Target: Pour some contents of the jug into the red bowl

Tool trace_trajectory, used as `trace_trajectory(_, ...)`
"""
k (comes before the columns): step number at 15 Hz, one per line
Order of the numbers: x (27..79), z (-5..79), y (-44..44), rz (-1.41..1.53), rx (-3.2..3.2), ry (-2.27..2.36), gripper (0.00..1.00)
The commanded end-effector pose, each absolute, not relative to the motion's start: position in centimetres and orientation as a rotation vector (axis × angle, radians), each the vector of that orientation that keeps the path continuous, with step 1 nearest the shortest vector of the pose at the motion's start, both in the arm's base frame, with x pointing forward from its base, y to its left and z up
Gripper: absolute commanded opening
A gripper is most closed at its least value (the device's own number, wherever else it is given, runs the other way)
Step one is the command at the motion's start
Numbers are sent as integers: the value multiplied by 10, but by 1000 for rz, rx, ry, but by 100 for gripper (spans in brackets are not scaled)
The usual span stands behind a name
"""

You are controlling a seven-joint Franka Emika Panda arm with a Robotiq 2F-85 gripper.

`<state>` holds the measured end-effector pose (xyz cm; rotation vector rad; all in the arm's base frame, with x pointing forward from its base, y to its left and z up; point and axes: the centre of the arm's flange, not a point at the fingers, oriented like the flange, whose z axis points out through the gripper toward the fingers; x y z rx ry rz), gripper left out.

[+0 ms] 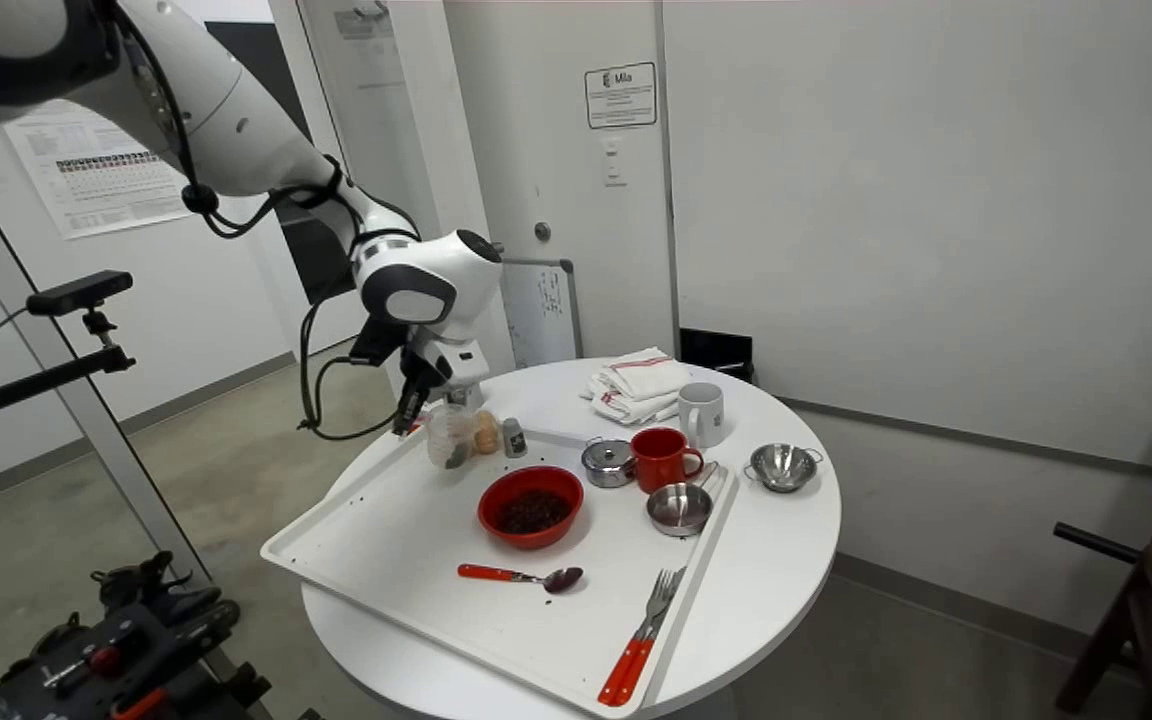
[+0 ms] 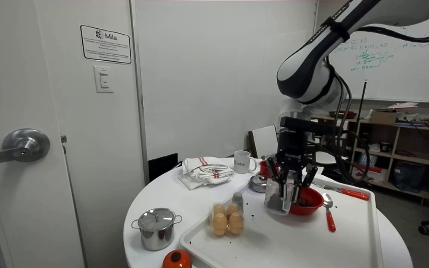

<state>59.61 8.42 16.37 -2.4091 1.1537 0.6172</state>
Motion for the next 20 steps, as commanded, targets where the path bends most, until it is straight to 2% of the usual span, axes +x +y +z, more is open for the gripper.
trace_trajectory(1,581,152,83,457,-2453,1243,9)
trace_trajectory(5,571,132,83,388,-2496,1297,9)
trace_trajectory(15,551,108,89,505,-2562,1342,9)
trace_trajectory(16,551,106,90,531,-2563,1345,14)
trace_trajectory(17,550,104,91,545,-2564,1349,50)
trace_trajectory(18,550,103,92,556,-2567,1353,51)
trace_trajectory(20,549,102,93,567,-2566,1358,64)
